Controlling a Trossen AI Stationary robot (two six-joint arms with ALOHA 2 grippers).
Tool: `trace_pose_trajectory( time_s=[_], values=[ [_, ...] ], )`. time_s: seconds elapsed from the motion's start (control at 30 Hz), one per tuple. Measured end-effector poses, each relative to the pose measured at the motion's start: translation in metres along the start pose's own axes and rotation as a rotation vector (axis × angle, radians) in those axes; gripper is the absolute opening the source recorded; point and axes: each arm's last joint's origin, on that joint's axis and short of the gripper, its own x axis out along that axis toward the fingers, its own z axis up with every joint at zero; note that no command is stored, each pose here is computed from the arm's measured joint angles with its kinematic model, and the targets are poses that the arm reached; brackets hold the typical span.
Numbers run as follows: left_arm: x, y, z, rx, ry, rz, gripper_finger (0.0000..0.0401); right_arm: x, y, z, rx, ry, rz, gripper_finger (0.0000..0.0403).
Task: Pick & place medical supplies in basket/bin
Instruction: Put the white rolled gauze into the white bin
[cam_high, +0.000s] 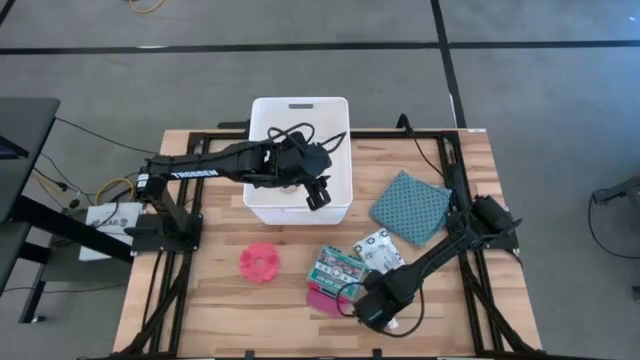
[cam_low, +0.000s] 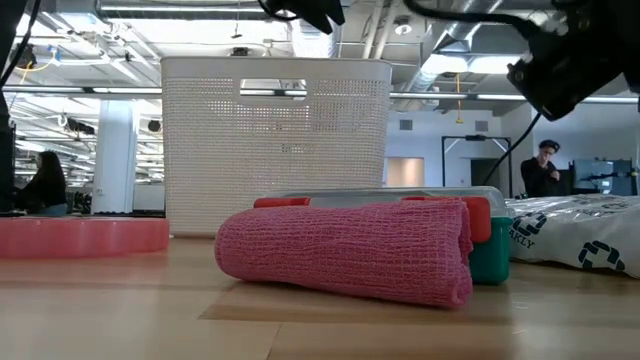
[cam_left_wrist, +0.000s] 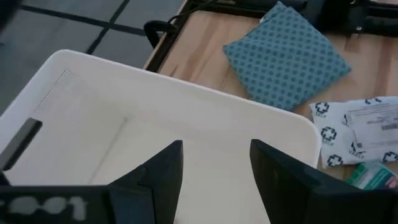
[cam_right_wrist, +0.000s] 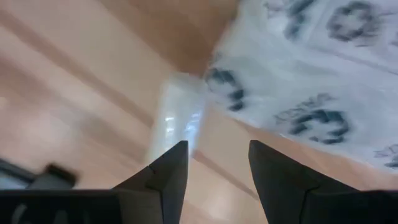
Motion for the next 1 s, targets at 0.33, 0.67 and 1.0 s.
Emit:
trace_pose_trajectory(
  time_s=[0.33, 0.67, 1.0],
  values=[
    [-0.004, -0.009, -0.002, 0.053, -0.004, -0.007, 0.0176, 0.0, 0.011, -0.012, -0.013, -0.009, 0.095, 0.0164],
    [-0.004, -0.009, -0.002, 0.053, -0.005, -0.008, 0.0176, 0.036, 0.018, -0.005, -0.013, -0.025, 0.004, 0.0164],
    [-0.017, -0.002, -0.003, 0.084, 0.057, 0.006, 0.0176, 0.025, 0.021, 0.001, -0.16, -0.059, 0.039, 0.0056]
  ],
)
